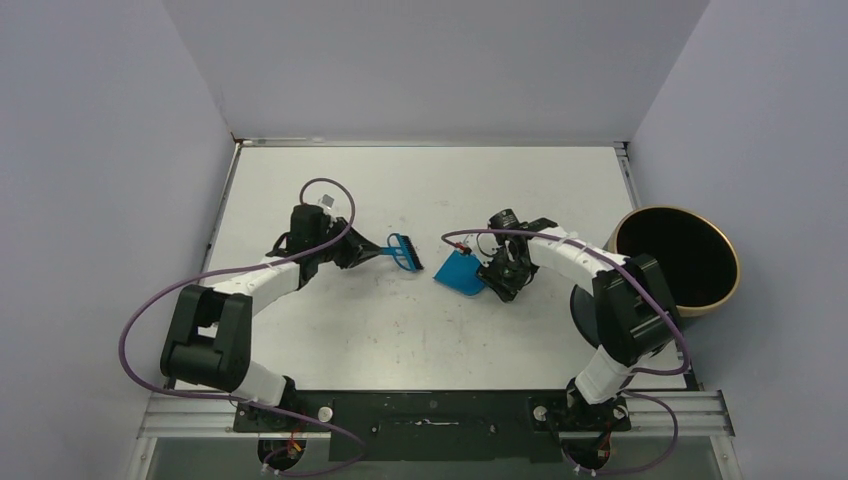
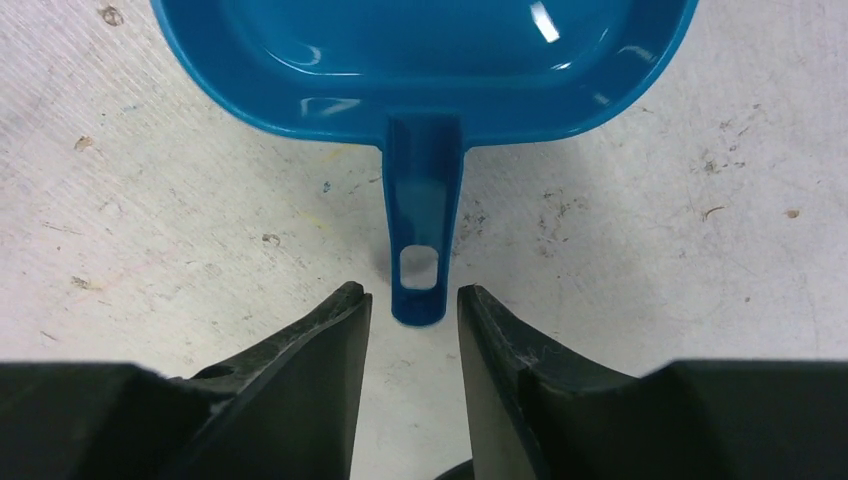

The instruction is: Sweep away the paper scraps from the table

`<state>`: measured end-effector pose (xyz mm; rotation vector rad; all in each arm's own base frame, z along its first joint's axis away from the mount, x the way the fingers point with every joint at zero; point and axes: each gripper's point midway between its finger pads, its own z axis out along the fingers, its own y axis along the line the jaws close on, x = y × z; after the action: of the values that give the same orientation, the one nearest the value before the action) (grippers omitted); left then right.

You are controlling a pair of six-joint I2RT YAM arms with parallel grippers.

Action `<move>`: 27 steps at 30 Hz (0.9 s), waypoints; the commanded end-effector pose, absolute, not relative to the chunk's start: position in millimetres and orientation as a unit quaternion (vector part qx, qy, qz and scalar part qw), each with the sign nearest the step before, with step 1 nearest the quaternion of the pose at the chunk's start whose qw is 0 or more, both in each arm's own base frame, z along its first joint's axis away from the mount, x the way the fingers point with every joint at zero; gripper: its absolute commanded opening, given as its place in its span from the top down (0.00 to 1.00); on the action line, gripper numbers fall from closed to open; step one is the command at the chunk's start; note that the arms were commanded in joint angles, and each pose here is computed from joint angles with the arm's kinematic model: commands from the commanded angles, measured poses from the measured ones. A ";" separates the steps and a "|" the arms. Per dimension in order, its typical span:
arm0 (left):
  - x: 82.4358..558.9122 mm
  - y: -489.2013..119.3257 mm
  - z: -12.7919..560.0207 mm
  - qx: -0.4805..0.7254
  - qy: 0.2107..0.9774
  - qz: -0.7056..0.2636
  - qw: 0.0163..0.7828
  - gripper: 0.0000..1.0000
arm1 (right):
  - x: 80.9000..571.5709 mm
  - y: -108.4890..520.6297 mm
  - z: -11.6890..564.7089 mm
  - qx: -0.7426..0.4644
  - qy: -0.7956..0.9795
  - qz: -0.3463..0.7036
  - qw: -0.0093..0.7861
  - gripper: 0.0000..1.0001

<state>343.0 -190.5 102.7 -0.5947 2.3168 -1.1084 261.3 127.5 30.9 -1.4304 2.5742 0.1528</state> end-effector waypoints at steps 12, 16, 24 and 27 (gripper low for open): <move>323.0 -161.9 120.3 -0.150 0.908 -0.300 0.252 0.08 | 285.2 148.9 111.0 -0.438 0.861 0.063 0.252 0.04; 324.3 -136.5 142.7 -0.103 0.922 -0.223 0.299 0.04 | 311.5 156.7 151.7 -0.382 0.848 0.058 0.363 0.10; 332.5 -106.6 221.2 -0.030 0.862 -0.120 0.491 0.04 | 364.6 160.1 228.4 -0.217 0.819 0.059 0.529 0.10; 332.8 -101.7 264.2 -0.035 0.827 -0.125 0.548 0.04 | 380.9 157.0 261.1 -0.177 0.811 0.047 0.555 0.10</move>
<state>322.3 -122.7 203.9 -0.1045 2.1821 -0.4119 344.7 154.4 192.1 -0.6610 2.0725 0.1146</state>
